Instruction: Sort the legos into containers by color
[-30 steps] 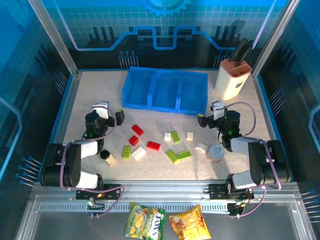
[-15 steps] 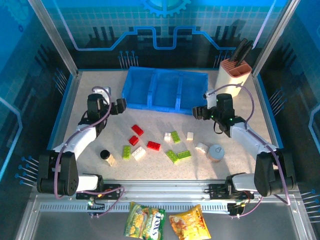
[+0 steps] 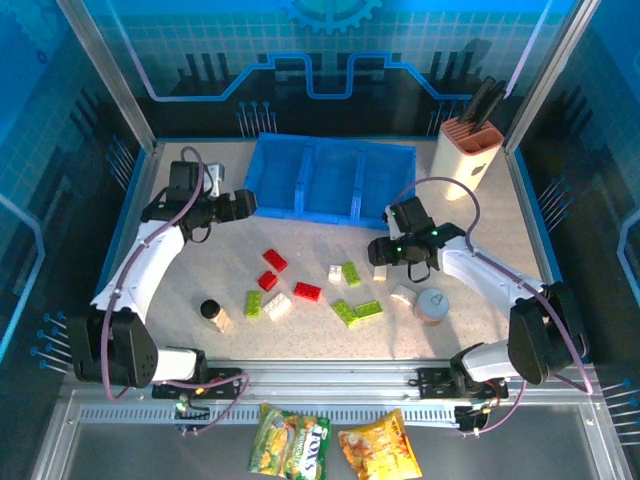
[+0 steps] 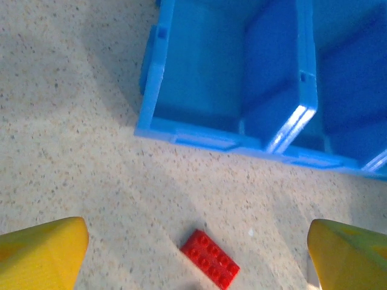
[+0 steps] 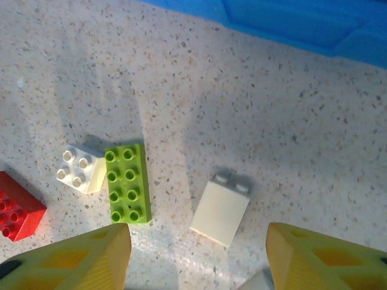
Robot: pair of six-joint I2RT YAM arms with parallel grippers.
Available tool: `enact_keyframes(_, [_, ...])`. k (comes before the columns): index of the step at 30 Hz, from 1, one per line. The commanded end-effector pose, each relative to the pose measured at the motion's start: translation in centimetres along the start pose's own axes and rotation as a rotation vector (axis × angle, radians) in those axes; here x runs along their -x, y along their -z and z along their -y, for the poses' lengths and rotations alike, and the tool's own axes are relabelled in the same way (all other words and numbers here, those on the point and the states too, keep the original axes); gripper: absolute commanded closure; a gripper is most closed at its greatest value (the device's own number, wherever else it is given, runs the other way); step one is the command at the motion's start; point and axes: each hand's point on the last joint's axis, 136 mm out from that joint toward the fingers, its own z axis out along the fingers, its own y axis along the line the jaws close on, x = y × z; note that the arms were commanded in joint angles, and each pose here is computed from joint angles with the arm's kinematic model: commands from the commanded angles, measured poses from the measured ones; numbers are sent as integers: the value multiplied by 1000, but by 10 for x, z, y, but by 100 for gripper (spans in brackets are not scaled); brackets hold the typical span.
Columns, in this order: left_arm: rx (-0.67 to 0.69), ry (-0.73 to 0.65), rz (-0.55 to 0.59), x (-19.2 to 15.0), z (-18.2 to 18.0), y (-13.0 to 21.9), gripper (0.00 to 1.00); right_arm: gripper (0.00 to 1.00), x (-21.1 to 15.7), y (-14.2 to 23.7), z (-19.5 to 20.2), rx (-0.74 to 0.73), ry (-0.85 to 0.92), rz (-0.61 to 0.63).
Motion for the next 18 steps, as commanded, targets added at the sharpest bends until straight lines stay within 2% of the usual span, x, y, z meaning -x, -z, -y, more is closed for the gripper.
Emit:
enact_keyframes(1, [2,-42,-124,-23,3,14,5,39,-17,6,17,-192,-113,-85])
enact_keyframes(7, [30,-132,-38,-23,-10,0,4,42,-20,0,5,-229,-128,-93])
enact_keyframes(18, [36,-151,-19,-24,-14,-2,3,46,-38,-21,-5,-231,-136,-174])
